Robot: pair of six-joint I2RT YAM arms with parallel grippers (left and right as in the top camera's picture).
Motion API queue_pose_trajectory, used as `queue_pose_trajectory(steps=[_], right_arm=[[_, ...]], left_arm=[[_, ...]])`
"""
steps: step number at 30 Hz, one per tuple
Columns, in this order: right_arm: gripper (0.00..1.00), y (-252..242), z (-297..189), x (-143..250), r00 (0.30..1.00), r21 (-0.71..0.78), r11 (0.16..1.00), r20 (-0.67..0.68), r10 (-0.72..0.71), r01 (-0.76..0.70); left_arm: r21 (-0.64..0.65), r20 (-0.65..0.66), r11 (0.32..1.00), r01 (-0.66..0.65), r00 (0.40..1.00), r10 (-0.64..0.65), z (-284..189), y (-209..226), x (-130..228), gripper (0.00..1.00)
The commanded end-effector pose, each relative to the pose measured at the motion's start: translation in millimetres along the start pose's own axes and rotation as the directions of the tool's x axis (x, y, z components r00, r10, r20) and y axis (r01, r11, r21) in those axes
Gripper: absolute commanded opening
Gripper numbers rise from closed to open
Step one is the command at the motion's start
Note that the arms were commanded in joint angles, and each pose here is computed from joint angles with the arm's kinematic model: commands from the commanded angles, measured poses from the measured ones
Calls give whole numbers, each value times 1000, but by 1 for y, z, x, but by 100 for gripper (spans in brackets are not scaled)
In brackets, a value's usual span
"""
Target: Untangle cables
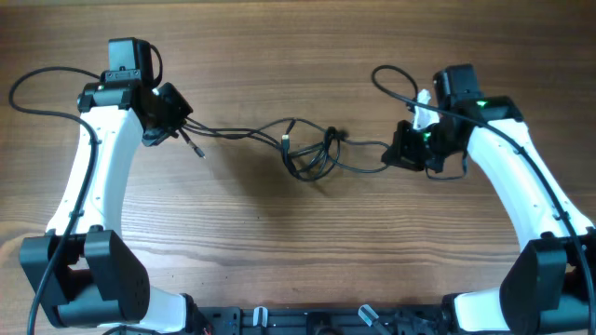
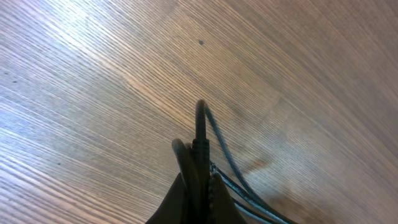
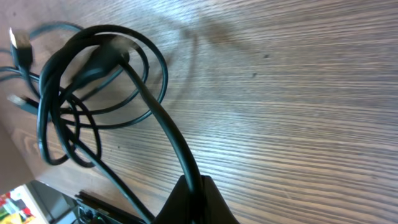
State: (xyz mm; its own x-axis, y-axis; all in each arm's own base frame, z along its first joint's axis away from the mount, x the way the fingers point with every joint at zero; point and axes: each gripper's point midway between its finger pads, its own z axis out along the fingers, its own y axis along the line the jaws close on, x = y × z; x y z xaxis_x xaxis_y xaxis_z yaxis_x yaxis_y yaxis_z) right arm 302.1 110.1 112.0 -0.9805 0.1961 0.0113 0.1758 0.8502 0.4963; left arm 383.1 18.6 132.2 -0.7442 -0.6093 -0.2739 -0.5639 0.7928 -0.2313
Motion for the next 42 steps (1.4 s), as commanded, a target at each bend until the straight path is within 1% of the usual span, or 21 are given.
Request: queue_pose_trajectory(steps=[1, 6, 11, 14, 15, 16, 17, 19, 20, 21, 22, 24, 25, 26, 27, 31, 32, 35, 37, 39, 42], right_arm=[[4, -15, -18, -8, 999, 1, 1000, 50, 17, -17], [4, -75, -44, -27, 968, 78, 974, 147, 202, -215], [4, -105, -55, -33, 944, 161, 944, 213, 252, -289], [4, -108, -56, -34, 942, 174, 940, 222, 253, -293], [4, -101, -53, -34, 951, 142, 954, 206, 231, -262], [5, -85, -49, -33, 973, 94, 981, 172, 152, -170], [13, -70, -45, -29, 987, 51, 995, 141, 80, -88], [52, -33, -34, -16, 992, -53, 993, 79, -98, 102], [72, -13, -29, -6, 981, -113, 975, 51, -189, 194], [89, 7, -24, 7, 959, -174, 943, 24, -284, 284], [96, 14, -21, 13, 947, -184, 930, 10, -321, 317], [100, 24, -11, 20, 924, -156, 914, -14, -382, 375], [100, 21, -8, 19, 926, -119, 921, -20, -376, 371], [100, 8, -5, 12, 957, -15, 957, -17, -289, 288], [100, 2, -5, 8, 969, 28, 968, -7, -248, 248], [100, 5, -5, -5, 981, 30, 982, 46, -188, 187], [100, 5, -5, -8, 981, 31, 982, 60, -186, 184], [99, 6, -5, -12, 978, 28, 981, 73, -194, 192], [100, 6, -4, -12, 979, 28, 982, 69, -191, 189], [100, 5, -3, -11, 980, 28, 982, 67, -187, 186], [100, 4, -3, -9, 981, 30, 983, 58, -183, 181]], left_arm=[[-116, 40, 993, -8, 999, 12, 3, 25, -8, 4], [-147, 26, 989, -7, 1000, 11, 8, 31, -6, 4], [-180, 47, 984, -3, 999, 11, 7, 37, -10, 4], [-285, 125, 957, 50, 992, -14, 2, 57, -23, 4], [-282, 137, 956, 84, 989, -47, 2, 60, -25, 4], [-239, 117, 967, 82, 992, -55, 4, 53, -23, 9], [-174, 76, 983, 58, 996, -45, 7, 39, -17, 18], [55, -40, 990, -133, 990, 135, 10, -10, 7, 35], [189, -77, 954, -234, 965, 252, 7, -36, 23, 45], [407, -93, 839, -360, 898, 431, -4, -72, 51, 60], [527, -77, 748, -403, 854, 514, -15, -90, 67, 63], [695, -27, 583, -420, 795, 606, -38, -118, 90, 69], [723, -10, 545, -425, 782, 623, -43, -123, 95, 70], [744, 6, 513, -428, 773, 635, -48, -126, 97, 71], [744, 8, 513, -429, 773, 635, -48, -126, 97, 71], [740, -23, 524, -421, 764, 645, -47, -123, 104, 70], [730, -50, 532, -430, 742, 669, -46, -119, 115, 66], [602, -144, 615, -509, 689, 710, -29, -107, 139, 64], [412, -163, 707, -575, 717, 678, -11, -104, 138, 65], [276, -77, 766, -580, 781, 619, 1, -119, 122, 64], [269, 2, 768, -581, 798, 602, 11, -137, 109, 59]])
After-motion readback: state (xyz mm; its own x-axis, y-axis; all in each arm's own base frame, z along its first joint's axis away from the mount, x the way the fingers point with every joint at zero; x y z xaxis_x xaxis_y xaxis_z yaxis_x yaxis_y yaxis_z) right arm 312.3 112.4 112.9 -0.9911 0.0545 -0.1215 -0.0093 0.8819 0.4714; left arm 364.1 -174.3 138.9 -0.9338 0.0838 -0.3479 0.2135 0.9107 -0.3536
